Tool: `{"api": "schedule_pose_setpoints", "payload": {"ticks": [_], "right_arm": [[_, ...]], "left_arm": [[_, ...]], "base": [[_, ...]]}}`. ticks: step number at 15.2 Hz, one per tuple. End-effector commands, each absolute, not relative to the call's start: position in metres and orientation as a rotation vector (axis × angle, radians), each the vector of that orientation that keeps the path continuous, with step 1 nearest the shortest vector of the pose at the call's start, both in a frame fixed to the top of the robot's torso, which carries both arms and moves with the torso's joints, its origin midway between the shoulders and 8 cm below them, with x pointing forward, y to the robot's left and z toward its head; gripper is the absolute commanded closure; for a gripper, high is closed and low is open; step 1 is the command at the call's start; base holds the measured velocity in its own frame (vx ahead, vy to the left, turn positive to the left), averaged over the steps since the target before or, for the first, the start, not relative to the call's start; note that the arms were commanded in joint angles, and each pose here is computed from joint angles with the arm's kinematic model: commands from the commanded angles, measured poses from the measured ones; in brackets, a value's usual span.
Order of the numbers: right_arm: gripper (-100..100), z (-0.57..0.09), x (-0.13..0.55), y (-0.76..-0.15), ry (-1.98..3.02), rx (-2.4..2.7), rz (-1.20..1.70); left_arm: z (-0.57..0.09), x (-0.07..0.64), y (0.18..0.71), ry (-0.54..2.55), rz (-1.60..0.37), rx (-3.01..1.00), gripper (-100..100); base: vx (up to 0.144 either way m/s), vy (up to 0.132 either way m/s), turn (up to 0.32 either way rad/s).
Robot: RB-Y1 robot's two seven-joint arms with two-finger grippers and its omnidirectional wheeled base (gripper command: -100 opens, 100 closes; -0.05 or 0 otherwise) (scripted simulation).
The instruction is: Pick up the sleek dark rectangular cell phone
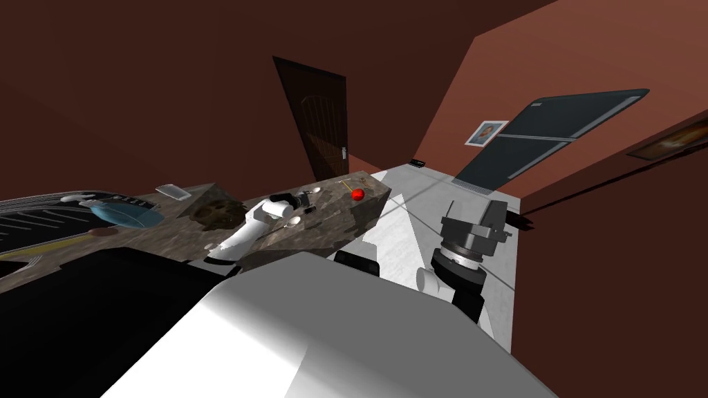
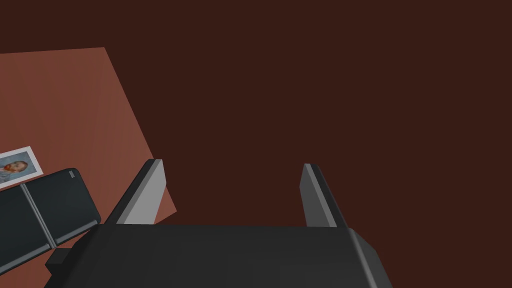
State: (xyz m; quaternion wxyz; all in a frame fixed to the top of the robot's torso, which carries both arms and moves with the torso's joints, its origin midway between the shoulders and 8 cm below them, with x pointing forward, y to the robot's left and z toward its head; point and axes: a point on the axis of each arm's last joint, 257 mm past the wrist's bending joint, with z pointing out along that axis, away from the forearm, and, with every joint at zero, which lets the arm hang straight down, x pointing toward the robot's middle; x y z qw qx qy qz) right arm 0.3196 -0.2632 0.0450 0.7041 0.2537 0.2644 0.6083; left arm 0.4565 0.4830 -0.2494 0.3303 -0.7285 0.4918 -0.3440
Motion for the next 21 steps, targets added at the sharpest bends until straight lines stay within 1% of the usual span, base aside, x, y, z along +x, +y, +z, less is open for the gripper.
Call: {"api": "schedule_pose_setpoints", "payload": {"ticks": [1, 2, 5, 9, 12, 21], "right_arm": [[0, 0.045, 0.320, -0.263, 0.588, 0.564, 1.353], [0, 0.045, 0.320, -0.263, 0.588, 0.564, 1.353], [0, 0.045, 0.320, -0.263, 0.588, 0.564, 1.353], [0, 0.045, 0.320, -0.263, 0.588, 0.564, 1.353], [0, 0.045, 0.320, -0.263, 0.588, 0.564, 1.353], [0, 0.045, 0.320, -0.263, 0.588, 0.564, 1.353]], "left_arm": [[-0.258, 0.450, 0.487, 1.289, -0.864, -1.956, -100], [-0.258, 0.450, 0.496, 1.258, -0.861, -2.012, -100], [-0.267, 0.442, 0.497, 1.273, -0.818, -2.048, -100], [-0.274, 0.432, 0.514, 1.217, -0.765, -2.193, -100], [-0.281, 0.424, 0.515, 1.229, -0.721, -2.226, -100], [-0.298, 0.390, 0.532, 1.142, -0.567, -2.473, -100]], "base": [[0.024, -0.028, -0.012], [0.030, -0.037, -0.028], [0.029, -0.023, -0.012], [0.027, -0.026, -0.026], [0.031, -0.024, -0.013], [0.033, -0.021, -0.023]]}}
